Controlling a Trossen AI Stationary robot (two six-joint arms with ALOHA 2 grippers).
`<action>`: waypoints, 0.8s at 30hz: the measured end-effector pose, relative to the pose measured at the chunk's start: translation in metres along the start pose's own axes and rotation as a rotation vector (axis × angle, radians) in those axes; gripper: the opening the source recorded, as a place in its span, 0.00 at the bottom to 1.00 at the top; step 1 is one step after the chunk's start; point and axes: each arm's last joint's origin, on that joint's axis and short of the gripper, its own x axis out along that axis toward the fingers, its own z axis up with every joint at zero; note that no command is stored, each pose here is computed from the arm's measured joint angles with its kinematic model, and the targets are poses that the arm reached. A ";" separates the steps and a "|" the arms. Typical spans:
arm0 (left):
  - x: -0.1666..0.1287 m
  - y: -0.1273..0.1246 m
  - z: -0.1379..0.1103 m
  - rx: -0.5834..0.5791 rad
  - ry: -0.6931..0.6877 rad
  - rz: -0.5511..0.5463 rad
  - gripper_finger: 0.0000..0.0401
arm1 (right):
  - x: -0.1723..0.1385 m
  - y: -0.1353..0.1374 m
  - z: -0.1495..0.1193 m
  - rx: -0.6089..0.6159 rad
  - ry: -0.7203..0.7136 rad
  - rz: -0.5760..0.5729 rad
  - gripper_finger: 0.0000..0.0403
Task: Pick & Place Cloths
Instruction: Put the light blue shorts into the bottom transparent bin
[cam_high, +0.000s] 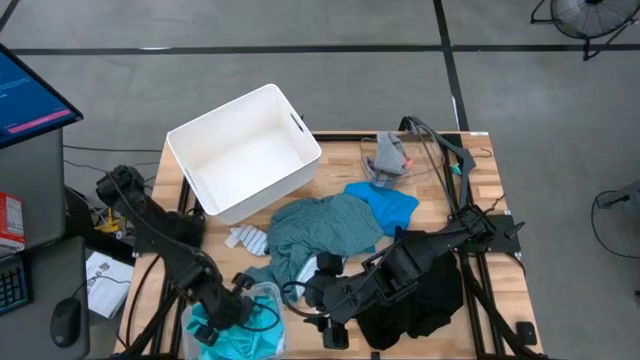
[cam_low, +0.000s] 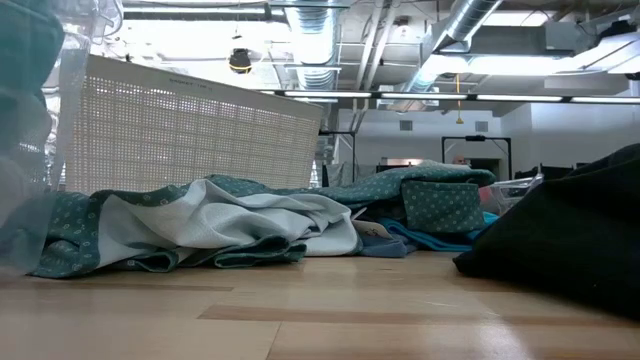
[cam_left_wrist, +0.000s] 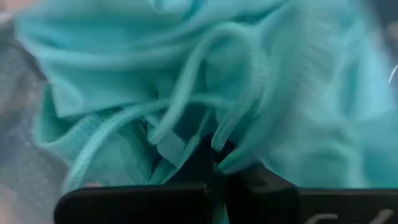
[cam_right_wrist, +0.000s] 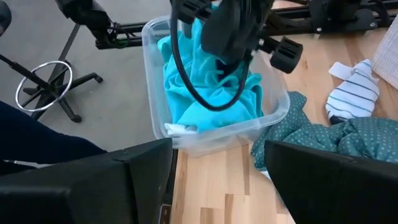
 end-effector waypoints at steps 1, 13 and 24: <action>0.005 0.001 -0.001 0.015 0.019 0.013 0.00 | 0.000 0.000 -0.001 -0.002 0.005 -0.001 0.62; 0.042 0.006 -0.004 0.052 0.141 0.052 0.00 | 0.000 -0.001 -0.003 -0.009 0.035 -0.016 0.62; -0.046 0.000 -0.004 0.019 -0.142 -0.091 0.00 | -0.001 0.001 -0.005 -0.060 0.039 -0.012 0.62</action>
